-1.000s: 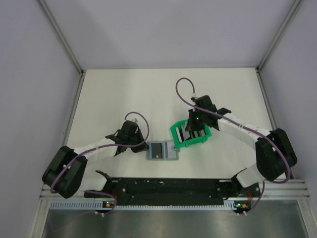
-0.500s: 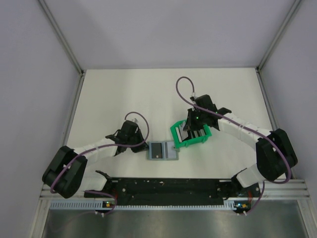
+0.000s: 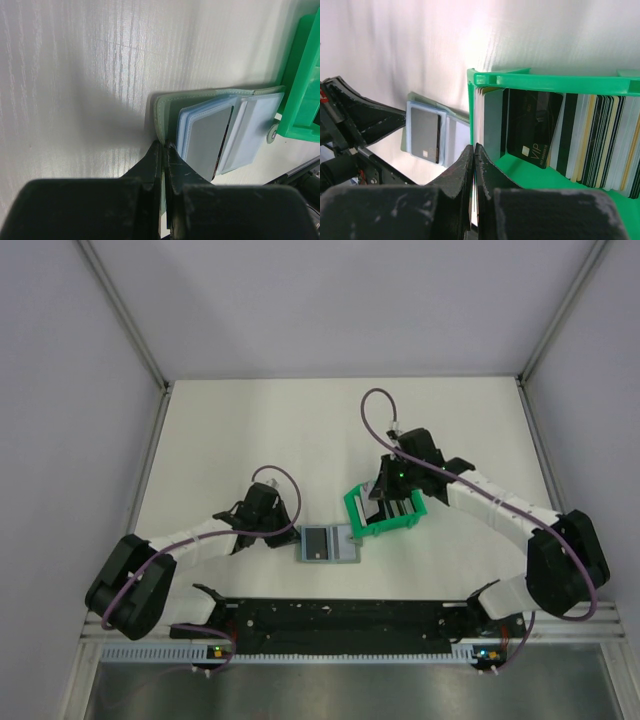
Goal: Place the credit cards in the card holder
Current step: Pick up the credit card from the storage box, then turn over the card slot in the card holder.
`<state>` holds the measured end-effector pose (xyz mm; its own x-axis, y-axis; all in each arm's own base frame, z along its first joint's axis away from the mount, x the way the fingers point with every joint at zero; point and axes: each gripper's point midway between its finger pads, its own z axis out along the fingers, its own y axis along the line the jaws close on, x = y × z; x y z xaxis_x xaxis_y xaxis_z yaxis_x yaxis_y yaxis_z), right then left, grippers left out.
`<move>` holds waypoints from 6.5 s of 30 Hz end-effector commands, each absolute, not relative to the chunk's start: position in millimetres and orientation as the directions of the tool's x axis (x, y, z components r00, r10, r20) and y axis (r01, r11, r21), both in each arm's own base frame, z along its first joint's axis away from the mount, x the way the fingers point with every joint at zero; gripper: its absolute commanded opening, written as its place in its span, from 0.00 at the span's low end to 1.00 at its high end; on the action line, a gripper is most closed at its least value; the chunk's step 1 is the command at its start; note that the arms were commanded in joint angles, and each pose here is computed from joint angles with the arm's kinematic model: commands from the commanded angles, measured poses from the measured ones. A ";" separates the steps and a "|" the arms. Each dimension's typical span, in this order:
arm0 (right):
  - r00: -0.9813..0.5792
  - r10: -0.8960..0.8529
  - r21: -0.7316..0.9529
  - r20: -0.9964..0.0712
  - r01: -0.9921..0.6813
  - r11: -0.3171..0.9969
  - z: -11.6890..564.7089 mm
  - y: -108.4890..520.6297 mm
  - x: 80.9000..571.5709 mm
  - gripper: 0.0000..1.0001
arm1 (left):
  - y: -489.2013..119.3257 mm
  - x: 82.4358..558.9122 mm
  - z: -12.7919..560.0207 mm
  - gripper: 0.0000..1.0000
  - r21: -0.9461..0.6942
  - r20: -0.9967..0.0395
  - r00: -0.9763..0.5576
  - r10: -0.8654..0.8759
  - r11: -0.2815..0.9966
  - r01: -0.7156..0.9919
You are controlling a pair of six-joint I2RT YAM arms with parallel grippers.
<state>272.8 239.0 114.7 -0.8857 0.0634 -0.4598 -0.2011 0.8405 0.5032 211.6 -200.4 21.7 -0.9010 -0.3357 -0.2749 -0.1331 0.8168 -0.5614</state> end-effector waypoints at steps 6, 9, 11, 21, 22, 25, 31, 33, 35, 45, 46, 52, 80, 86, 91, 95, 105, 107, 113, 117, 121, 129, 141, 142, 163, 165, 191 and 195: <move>-0.858 0.106 0.613 -0.503 -0.267 0.743 148.7 270.4 273.6 0.00 | -207.8 222.8 34.4 0.00 -0.591 -0.304 -0.893 -0.332 0.801 -0.097; -0.865 0.070 0.608 -0.497 -0.290 0.739 143.8 280.1 267.9 0.00 | -207.8 222.8 35.1 0.00 -0.592 -0.304 -0.892 -0.334 0.800 -0.097; -0.864 0.052 0.588 -0.500 -0.295 0.753 137.2 281.9 265.5 0.00 | -208.2 222.2 34.8 0.00 -0.592 -0.302 -0.894 -0.332 0.800 -0.097; -0.843 -0.121 0.486 -0.525 -0.413 0.770 119.0 265.5 243.6 0.00 | -208.3 221.3 34.3 0.00 -0.592 -0.301 -0.895 -0.329 0.800 -0.095; -0.838 -0.131 0.479 -0.529 -0.422 0.769 118.7 264.3 242.6 0.00 | -208.3 221.0 33.9 0.00 -0.591 -0.301 -0.896 -0.326 0.801 -0.093; -0.833 -0.165 0.459 -0.528 -0.444 0.770 113.6 260.4 239.0 0.00 | -208.8 221.2 34.2 0.00 -0.593 -0.298 -0.897 -0.328 0.800 -0.095; -0.832 -0.188 0.408 -0.521 -0.436 0.802 104.5 246.4 235.4 0.00 | -209.3 221.6 35.1 0.00 -0.594 -0.298 -0.897 -0.327 0.799 -0.094; -0.827 -0.189 0.391 -0.529 -0.435 0.811 104.6 242.9 236.2 0.00 | -209.4 221.2 34.5 0.00 -0.594 -0.296 -0.898 -0.326 0.799 -0.094; -0.826 -0.194 0.366 -0.530 -0.429 0.826 102.3 236.9 236.8 0.00 | -209.0 221.5 34.5 0.00 -0.594 -0.296 -0.897 -0.328 0.798 -0.095; -0.820 -0.198 0.396 -0.537 -0.453 0.799 115.8 239.5 236.2 0.00 | -210.4 221.8 35.1 0.00 -0.599 -0.294 -0.898 -0.327 0.795 -0.093; -0.823 -0.186 0.421 -0.537 -0.452 0.787 120.7 244.2 235.8 0.00 | -211.0 221.5 35.4 0.00 -0.600 -0.295 -0.899 -0.324 0.795 -0.090; -0.820 -0.049 0.508 -0.570 -0.399 0.763 145.4 278.9 240.6 0.00 | -213.1 220.8 38.0 0.00 -0.613 -0.290 -0.900 -0.326 0.786 -0.087; -0.692 0.242 0.534 -0.680 -0.241 0.810 143.4 384.3 201.8 0.00 | -216.2 205.0 62.0 0.00 -0.720 -0.258 -0.878 -0.404 0.686 -0.105; -0.700 0.237 0.538 -0.674 -0.245 0.807 139.8 388.5 201.1 0.00 | -216.8 204.1 61.5 0.00 -0.722 -0.255 -0.880 -0.401 0.684 -0.103; -0.701 0.233 0.535 -0.674 -0.245 0.809 137.5 389.6 200.8 0.00 | -217.3 204.5 61.9 0.00 -0.724 -0.255 -0.880 -0.401 0.683 -0.101; -0.707 0.220 0.525 -0.672 -0.245 0.815 133.6 391.1 200.6 0.00 | -217.6 204.5 62.7 0.00 -0.725 -0.255 -0.880 -0.400 0.682 -0.099; -0.714 0.195 0.503 -0.673 -0.248 0.828 126.7 391.5 200.1 0.00 | -217.8 204.4 62.7 0.00 -0.725 -0.255 -0.881 -0.398 0.682 -0.098; -0.714 0.189 0.495 -0.674 -0.246 0.834 124.3 390.1 200.6 0.00 | -217.6 204.0 62.1 0.00 -0.724 -0.254 -0.882 -0.398 0.683 -0.099; -0.721 0.172 0.480 -0.671 -0.246 0.842 118.4 389.5 199.6 0.00 | -217.9 204.6 62.9 0.00 -0.725 -0.256 -0.881 -0.398 0.682 -0.097; -0.725 0.163 0.474 -0.669 -0.248 0.845 115.9 390.2 198.6 0.00 | -217.6 204.5 62.8 0.00 -0.725 -0.254 -0.881 -0.399 0.681 -0.099; -0.725 0.158 0.465 -0.670 -0.244 0.851 113.7 389.0 199.0 0.00 | -216.8 203.1 60.8 0.00 -0.722 -0.252 -0.882 -0.399 0.684 -0.103; -0.715 0.145 0.445 -0.684 -0.250 0.860 116.7 385.6 200.6 0.00 | -217.1 204.0 61.4 0.00 -0.722 -0.254 -0.881 -0.400 0.684 -0.102; -0.707 0.140 0.433 -0.693 -0.254 0.865 121.9 379.4 200.4 0.00 | -215.8 205.2 59.3 0.00 -0.712 -0.260 -0.881 -0.396 0.695 -0.102; -0.703 0.144 0.437 -0.696 -0.257 0.862 124.9 379.9 201.0 0.00 | -215.9 205.0 59.3 0.00 -0.712 -0.260 -0.881 -0.395 0.695 -0.102; -0.701 0.141 0.466 -0.700 -0.298 0.833 135.7 392.5 200.6 0.00 | -216.5 204.9 59.5 0.00 -0.715 -0.260 -0.881 -0.394 0.692 -0.098; -0.705 0.137 0.470 -0.696 -0.302 0.829 133.7 394.4 199.6 0.00 | -216.2 204.9 58.4 0.00 -0.714 -0.257 -0.882 -0.394 0.693 -0.102; -0.712 0.067 0.369 -0.699 -0.280 0.886 115.1 381.3 201.6 0.00 | -216.7 205.5 58.9 0.00 -0.712 -0.261 -0.883 -0.390 0.695 -0.097; -0.707 0.051 0.332 -0.706 -0.266 0.905 115.0 372.1 202.9 0.00 | -215.9 205.2 57.9 0.00 -0.709 -0.261 -0.883 -0.390 0.699 -0.099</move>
